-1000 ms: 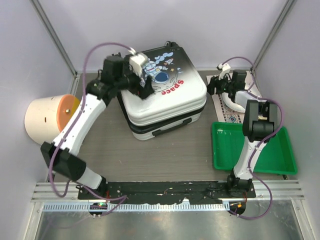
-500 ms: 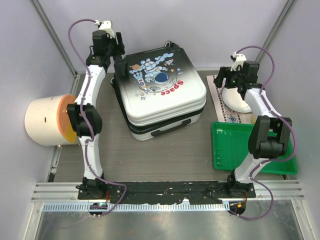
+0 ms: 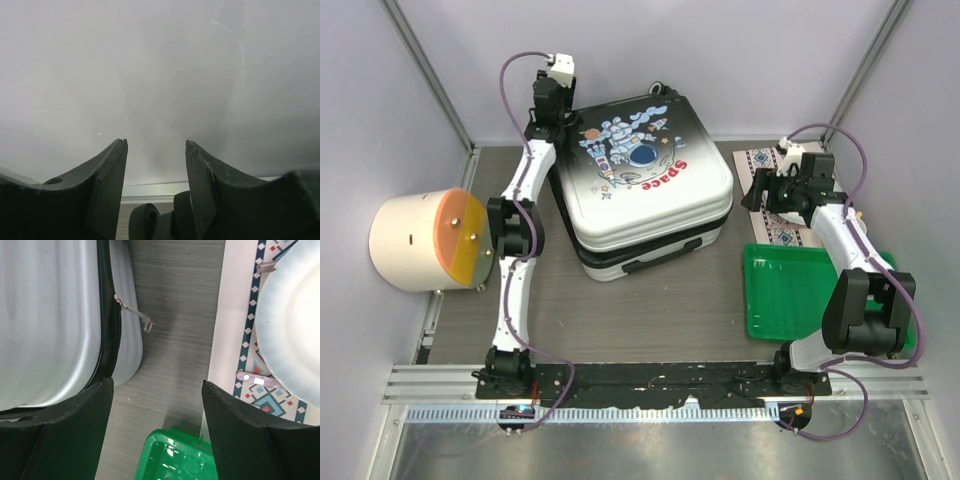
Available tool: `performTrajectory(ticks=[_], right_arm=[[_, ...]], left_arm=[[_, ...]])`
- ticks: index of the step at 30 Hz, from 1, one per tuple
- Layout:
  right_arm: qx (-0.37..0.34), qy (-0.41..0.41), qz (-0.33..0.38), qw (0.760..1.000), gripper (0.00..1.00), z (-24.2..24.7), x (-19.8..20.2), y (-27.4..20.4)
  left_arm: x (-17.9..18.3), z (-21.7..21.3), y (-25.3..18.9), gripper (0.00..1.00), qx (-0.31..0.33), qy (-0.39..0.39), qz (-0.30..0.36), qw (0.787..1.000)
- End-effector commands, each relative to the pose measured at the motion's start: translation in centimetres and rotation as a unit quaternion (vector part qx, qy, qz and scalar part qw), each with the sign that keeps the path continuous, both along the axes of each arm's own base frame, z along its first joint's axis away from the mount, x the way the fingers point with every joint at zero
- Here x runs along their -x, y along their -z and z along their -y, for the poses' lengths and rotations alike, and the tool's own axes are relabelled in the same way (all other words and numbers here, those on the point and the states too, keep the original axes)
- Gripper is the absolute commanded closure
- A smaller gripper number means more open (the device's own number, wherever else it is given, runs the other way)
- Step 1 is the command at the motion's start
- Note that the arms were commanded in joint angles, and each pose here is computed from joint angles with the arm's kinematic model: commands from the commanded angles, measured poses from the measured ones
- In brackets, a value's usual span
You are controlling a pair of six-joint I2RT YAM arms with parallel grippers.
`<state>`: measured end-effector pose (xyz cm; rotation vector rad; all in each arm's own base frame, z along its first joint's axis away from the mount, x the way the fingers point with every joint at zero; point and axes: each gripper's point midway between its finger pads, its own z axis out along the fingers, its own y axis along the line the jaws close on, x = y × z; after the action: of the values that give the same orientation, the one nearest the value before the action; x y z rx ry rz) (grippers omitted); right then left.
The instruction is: Open, take out, and arrange the luggage
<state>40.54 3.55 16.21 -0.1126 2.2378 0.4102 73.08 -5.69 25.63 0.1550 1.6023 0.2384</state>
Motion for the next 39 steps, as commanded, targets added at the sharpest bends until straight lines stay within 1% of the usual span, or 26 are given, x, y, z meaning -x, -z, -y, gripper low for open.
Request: performTrajectory(ticks=[1,5,6,7,8,9,10,11,12,14,15,17,20,21,24,26,28,29,30,31,32,34,35,36,37,39], right_arm=[[-0.016,-0.020,0.004,1.000,0.24,-1.4,1.5,-1.3],[-0.020,-0.038,-0.004,0.999,0.25,-2.0,2.6,-0.9],[-0.022,-0.041,-0.006,0.999,0.26,-2.1,2.8,-0.8],[-0.024,-0.047,-0.009,0.999,0.26,-2.3,3.1,-0.7],[-0.027,-0.050,-0.012,0.998,0.26,-2.5,3.3,-0.6],[-0.029,-0.052,-0.014,0.998,0.26,-2.6,3.4,-0.5],[-0.033,-0.054,-0.017,0.998,0.27,-2.8,3.6,-0.3],[-0.041,-0.056,-0.025,0.997,0.28,-3.1,3.7,0.0],[-0.044,-0.061,-0.028,0.997,0.28,-3.5,3.8,0.2],[-0.052,-0.065,-0.040,0.996,0.30,-4.1,4.1,0.9],[-0.052,-0.072,-0.045,0.995,0.30,-4.6,4.4,1.3],[-0.065,-0.072,-0.061,0.993,0.32,-5.3,4.9,1.9],[-0.067,-0.069,-0.071,0.993,0.33,-5.5,5.4,2.9],[-0.066,-0.078,-0.074,0.992,0.33,-6.5,5.6,3.4],[-0.062,-0.073,-0.041,0.995,0.33,-7.5,3.1,3.7],[-0.061,-0.077,0.004,0.995,0.33,-8.3,-0.3,2.2],[-0.063,-0.075,-0.001,0.995,0.34,-9.2,-3.4,3.8],[-0.066,-0.072,0.029,0.995,0.34,-9.4,-6.0,1.8],[-0.068,-0.062,0.012,0.996,0.34,-9.4,-7.7,4.0],[-0.072,-0.059,0.034,0.995,0.35,-9.6,-9.7,3.4],[-0.077,-0.058,0.066,0.993,0.35,-9.9,-12.2,1.0],[-0.097,-0.064,0.071,0.991,0.35,-11.0,-15.3,2.3],[-0.103,-0.069,0.103,0.987,0.36,-11.7,-17.6,-0.1],[-0.108,-0.072,0.110,0.985,0.36,-12.2,-18.6,-0.3],[-0.113,-0.076,0.107,0.985,0.36,-12.8,-19.7,0.9],[-0.122,-0.075,0.137,0.980,0.36,-13.2,-21.4,-1.5]], left_arm=[[-0.7,0.3,0.1,0.46,-0.118,0.003,0.021,0.993],[0.0,1.0,2.4,0.52,-0.188,0.035,-0.016,0.981],[0.7,1.2,4.7,0.54,-0.195,0.048,-0.048,0.978],[1.6,2.0,3.1,0.57,-0.200,0.077,-0.046,0.976],[2.7,2.2,3.3,0.62,-0.205,0.092,-0.065,0.972],[4.2,2.6,6.4,0.65,-0.210,0.116,-0.105,0.965],[5.4,2.8,7.0,0.68,-0.215,0.135,-0.124,0.959],[7.2,3.3,4.6,0.72,-0.229,0.154,-0.121,0.954],[9.3,3.6,8.0,0.73,-0.237,0.179,-0.162,0.941],[12.4,3.9,7.4,0.77,-0.258,0.198,-0.180,0.928],[14.3,3.8,9.3,0.78,-0.256,0.205,-0.213,0.920],[17.5,4.1,9.6,0.80,-0.245,0.217,-0.252,0.911],[22.0,3.6,11.2,0.83,-0.201,0.202,-0.319,0.904],[22.8,2.8,11.3,0.83,-0.169,0.167,-0.335,0.912],[25.6,2.1,10.6,0.79,-0.104,0.129,-0.359,0.918],[26.8,2.1,10.3,0.69,-0.079,0.120,-0.366,0.920],[27.5,2.4,9.1,0.59,-0.038,0.108,-0.359,0.926],[27.8,2.7,8.6,0.57,-0.024,0.110,-0.357,0.927],[28.4,3.8,8.1,0.55,0.000,0.135,-0.358,0.924],[29.0,4.2,8.2,0.54,0.021,0.138,-0.370,0.919],[29.3,4.6,8.2,0.54,0.035,0.143,-0.375,0.915],[30.4,5.4,8.5,0.53,0.067,0.146,-0.397,0.904],[30.7,5.5,8.7,0.53,0.074,0.146,-0.404,0.900],[31.0,5.6,8.8,0.52,0.079,0.147,-0.409,0.897],[31.4,5.7,8.6,0.51,0.084,0.147,-0.409,0.897],[31.4,5.3,8.1,0.48,0.080,0.138,-0.398,0.903]])
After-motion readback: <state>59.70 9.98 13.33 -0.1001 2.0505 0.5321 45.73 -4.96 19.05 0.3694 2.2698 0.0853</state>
